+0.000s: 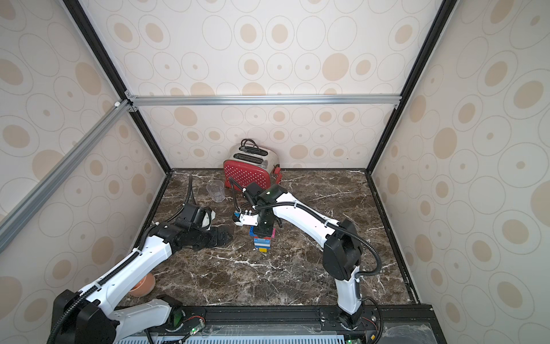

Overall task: Assemble a carrot with lego
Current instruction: Assemble the lego brick with the lego brick.

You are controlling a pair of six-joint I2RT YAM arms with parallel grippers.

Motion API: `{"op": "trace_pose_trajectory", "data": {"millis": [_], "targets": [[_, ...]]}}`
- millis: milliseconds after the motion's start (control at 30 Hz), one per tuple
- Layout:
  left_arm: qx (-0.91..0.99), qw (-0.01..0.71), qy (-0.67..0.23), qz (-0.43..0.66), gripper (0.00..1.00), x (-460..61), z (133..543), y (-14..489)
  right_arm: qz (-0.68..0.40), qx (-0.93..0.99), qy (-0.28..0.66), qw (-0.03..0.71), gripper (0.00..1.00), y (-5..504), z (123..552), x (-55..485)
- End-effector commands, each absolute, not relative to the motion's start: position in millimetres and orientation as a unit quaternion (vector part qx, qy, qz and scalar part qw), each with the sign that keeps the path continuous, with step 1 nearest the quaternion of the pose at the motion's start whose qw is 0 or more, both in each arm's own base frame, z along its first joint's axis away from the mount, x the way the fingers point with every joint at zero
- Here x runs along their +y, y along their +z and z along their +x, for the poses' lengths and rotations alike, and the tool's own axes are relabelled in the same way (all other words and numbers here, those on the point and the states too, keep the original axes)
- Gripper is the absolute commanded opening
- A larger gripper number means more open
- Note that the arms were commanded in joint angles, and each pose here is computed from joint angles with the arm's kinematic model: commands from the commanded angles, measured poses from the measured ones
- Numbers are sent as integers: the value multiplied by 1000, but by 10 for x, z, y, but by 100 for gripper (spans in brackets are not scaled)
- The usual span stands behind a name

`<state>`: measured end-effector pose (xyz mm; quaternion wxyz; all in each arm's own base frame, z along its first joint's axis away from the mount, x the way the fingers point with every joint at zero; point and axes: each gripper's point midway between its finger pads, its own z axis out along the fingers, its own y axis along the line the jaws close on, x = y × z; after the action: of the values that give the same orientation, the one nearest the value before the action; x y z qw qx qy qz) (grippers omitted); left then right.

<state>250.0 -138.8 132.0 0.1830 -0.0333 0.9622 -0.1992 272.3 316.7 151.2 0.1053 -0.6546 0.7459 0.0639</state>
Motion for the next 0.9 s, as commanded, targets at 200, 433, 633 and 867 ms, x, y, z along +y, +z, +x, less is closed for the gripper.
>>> {"op": "trace_pose_trajectory", "data": {"millis": [200, 433, 633, 867], "targets": [[962, 185, -197, -28, 99, -1376, 2538, 1319, -664, 741, 67, 76, 4, 1310, 2666, 3124], [962, 185, -198, -29, 99, -1373, 2539, 1320, -648, 748, 100, 98, 4, 1290, 2651, 3209], [962, 185, -197, -28, 99, -1370, 2529, 1320, -641, 756, 99, 86, 4, 1243, 2640, 3128], [963, 185, -195, -30, 99, -1354, 2532, 1303, -646, 758, 67, 63, 4, 1157, 2569, 2965]]}}
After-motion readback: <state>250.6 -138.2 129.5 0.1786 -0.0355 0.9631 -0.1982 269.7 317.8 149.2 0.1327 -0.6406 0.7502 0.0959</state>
